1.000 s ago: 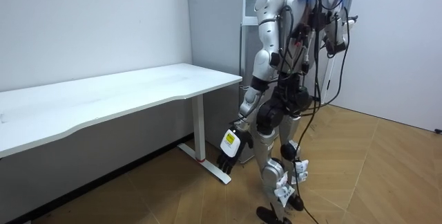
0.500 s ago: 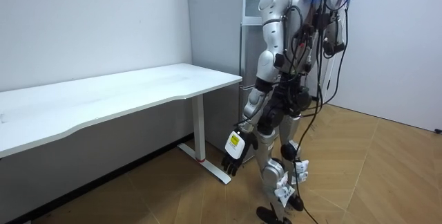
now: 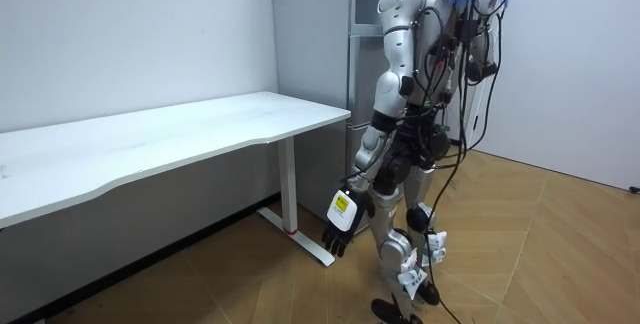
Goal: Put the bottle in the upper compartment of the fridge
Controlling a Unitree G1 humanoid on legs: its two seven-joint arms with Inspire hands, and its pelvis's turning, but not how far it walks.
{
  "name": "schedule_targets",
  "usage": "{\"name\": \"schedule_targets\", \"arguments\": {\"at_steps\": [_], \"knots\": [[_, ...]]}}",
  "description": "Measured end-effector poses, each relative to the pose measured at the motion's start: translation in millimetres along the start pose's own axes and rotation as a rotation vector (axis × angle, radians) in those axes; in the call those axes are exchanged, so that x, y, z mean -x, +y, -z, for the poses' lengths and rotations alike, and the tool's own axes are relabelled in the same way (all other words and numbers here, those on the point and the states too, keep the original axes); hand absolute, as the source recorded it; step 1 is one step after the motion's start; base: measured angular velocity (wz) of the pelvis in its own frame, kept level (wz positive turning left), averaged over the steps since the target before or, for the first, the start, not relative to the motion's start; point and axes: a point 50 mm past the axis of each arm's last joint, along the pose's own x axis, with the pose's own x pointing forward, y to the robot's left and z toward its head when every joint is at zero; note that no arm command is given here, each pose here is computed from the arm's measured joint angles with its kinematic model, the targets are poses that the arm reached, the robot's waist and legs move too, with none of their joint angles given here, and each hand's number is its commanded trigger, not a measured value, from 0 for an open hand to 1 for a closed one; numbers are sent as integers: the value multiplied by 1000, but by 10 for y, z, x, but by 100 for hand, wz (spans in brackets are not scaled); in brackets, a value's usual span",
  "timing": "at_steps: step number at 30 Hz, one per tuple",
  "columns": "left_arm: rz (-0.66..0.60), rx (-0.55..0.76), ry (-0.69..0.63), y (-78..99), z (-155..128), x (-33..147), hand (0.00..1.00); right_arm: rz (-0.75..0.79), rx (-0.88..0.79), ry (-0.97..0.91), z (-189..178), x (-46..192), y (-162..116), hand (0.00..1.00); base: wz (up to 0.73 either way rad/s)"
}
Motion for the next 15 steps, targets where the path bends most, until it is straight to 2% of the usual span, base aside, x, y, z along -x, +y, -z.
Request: {"name": "schedule_targets", "arguments": {"at_steps": [15], "knots": [[1, -9, 6, -3, -2, -2, 0, -54, -28, -6, -12, -5, 90, 0, 0]]}}
